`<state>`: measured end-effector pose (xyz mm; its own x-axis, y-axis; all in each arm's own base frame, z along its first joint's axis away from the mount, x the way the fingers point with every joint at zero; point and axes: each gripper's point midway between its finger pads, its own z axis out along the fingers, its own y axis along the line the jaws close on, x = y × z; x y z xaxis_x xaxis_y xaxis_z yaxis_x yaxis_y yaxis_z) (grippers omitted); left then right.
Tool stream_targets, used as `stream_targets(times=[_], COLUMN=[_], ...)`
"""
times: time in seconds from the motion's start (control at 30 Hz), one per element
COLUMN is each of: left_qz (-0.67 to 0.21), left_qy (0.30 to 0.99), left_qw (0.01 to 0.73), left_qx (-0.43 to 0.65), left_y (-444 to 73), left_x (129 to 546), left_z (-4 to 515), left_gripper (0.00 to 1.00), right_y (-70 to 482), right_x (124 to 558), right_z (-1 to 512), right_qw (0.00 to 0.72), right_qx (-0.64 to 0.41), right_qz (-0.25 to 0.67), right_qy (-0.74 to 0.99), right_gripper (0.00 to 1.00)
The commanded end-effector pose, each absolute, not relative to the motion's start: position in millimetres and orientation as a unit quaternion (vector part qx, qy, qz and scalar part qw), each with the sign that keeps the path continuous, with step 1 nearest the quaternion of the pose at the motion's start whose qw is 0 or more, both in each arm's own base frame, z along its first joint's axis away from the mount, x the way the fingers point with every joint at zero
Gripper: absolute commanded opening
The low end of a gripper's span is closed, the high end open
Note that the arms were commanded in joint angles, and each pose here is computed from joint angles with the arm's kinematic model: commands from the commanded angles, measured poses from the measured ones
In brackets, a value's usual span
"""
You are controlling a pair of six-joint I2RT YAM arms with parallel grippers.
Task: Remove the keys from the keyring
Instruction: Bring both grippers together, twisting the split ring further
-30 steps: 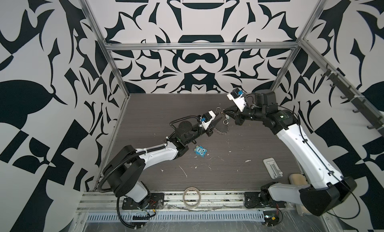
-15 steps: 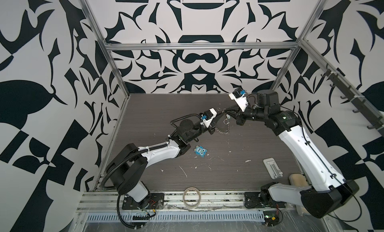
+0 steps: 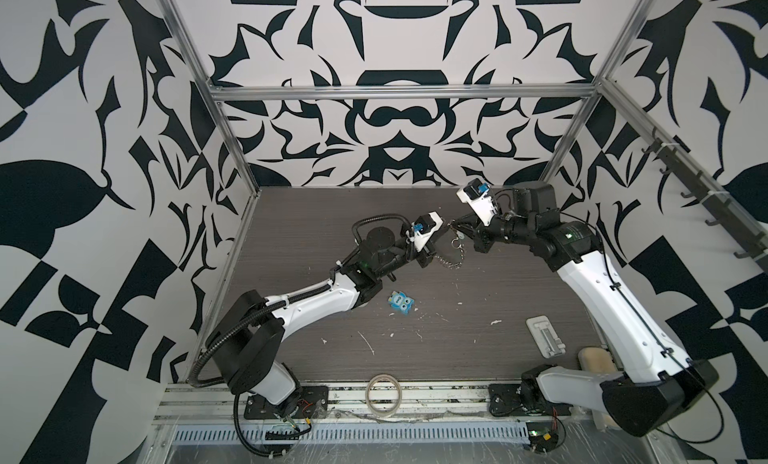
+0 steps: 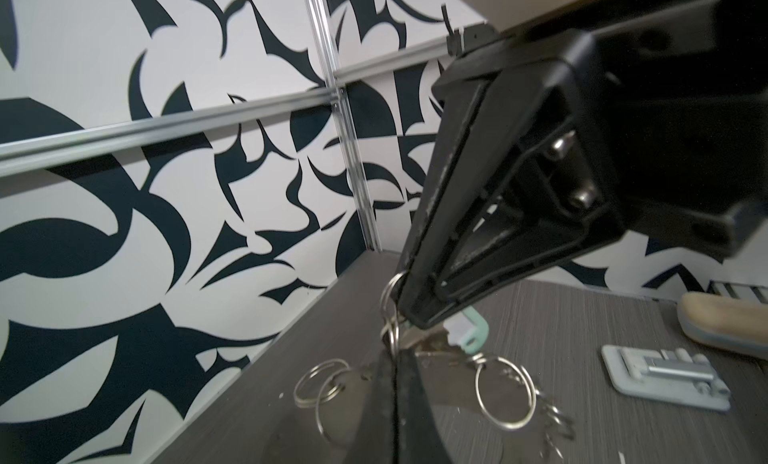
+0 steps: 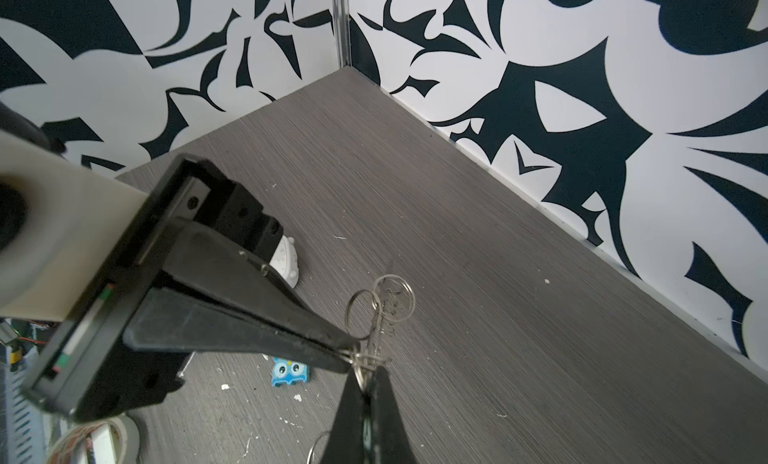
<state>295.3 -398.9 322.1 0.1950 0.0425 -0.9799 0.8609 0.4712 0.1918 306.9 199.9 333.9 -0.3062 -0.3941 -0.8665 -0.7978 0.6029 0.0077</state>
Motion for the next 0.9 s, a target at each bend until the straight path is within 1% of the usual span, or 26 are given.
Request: stream_targets(times=[0.0, 0.3, 0.6, 0.67, 0.77, 0.87], left_qz=[-0.291, -0.263, -0.284, -0.295, -0.285, -0.286], left_qy=[0.553, 0.577, 0.562, 0.556, 0.565, 0.552], left_qw=[0.655, 0.628, 0.642, 0.65, 0.646, 0.653], left_qx=[0.426, 0.451, 0.437, 0.425, 0.427, 0.432], left_y=[-394.4, -396.0, -395.0, -391.6, -389.0, -388.4], left_x=[292.4, 297.5, 293.1, 294.5, 298.2, 294.5], left_z=[344.2, 353.3, 374.1, 380.1, 384.1, 385.8], left_gripper=[0.0, 0.0, 0.0, 0.0, 0.0, 0.0], right_y=[209.9, 234.0, 248.5, 249.3, 249.6, 248.6], right_x=[291.6, 287.4, 286.9, 286.8, 287.0, 289.4], right_z=[326.6, 302.8, 307.0, 303.7, 300.5, 308.9], right_qw=[0.425, 0.39, 0.404, 0.398, 0.398, 0.416], right_qx=[-0.42, -0.449, -0.438, -0.437, -0.434, -0.419], right_qz=[0.219, 0.215, 0.256, 0.26, 0.262, 0.284], right_qy=[0.771, 0.774, 0.761, 0.764, 0.765, 0.756], right_gripper=[0.0, 0.0, 0.0, 0.0, 0.0, 0.0])
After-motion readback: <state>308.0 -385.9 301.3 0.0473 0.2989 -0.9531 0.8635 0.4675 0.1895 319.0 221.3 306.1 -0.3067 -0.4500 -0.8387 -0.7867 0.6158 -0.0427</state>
